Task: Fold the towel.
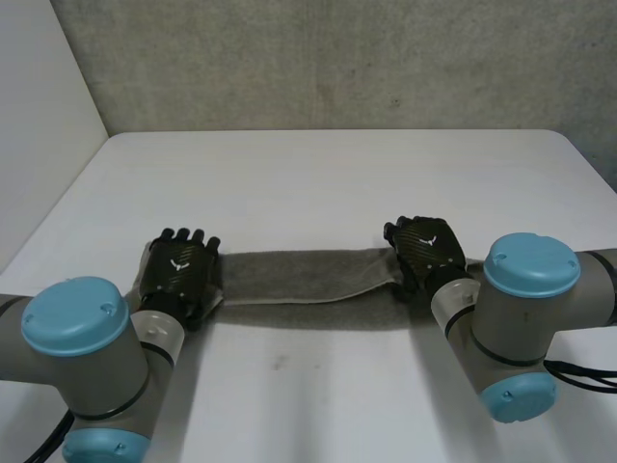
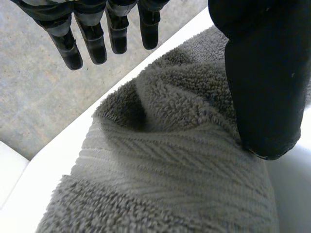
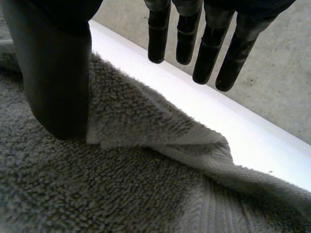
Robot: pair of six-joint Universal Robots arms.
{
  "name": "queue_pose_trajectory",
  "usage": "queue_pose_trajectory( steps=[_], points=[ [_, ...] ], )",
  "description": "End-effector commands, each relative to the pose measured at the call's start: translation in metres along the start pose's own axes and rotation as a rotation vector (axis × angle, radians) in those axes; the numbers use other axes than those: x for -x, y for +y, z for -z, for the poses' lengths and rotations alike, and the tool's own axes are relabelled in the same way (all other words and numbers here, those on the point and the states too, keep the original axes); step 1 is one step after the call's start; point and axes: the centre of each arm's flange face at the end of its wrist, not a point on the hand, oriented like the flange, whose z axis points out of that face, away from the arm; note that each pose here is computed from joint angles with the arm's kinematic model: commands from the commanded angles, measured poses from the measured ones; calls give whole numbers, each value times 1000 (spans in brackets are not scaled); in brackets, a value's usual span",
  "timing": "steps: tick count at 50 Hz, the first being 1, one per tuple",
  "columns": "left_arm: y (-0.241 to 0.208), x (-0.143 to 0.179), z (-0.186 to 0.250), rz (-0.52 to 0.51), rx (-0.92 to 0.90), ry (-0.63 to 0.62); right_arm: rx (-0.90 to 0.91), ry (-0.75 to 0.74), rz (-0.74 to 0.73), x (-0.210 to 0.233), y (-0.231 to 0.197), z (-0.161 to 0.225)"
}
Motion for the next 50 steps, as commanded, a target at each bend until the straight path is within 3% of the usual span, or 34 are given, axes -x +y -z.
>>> queue_pose_trajectory(
  steps=[1, 18, 27, 34, 43, 50],
  points=[
    [5, 10, 1, -3, 20, -25, 2, -13, -2, 7, 0, 4],
    [5, 27, -7, 9, 24, -72, -9, 59, -13, 5, 2, -10],
    [-6, 36, 1, 19, -3, -90, -110, 127, 14, -11, -38, -1],
    [-19, 35, 7, 25, -43, -88, -92, 115, 21, -8, -36, 2],
    [-33, 3, 30, 48, -71, 57, -63, 103, 66, -4, -35, 4],
    [-43, -19, 38, 152, -105, 146, -68, 93, 59, -8, -52, 12]
  ],
)
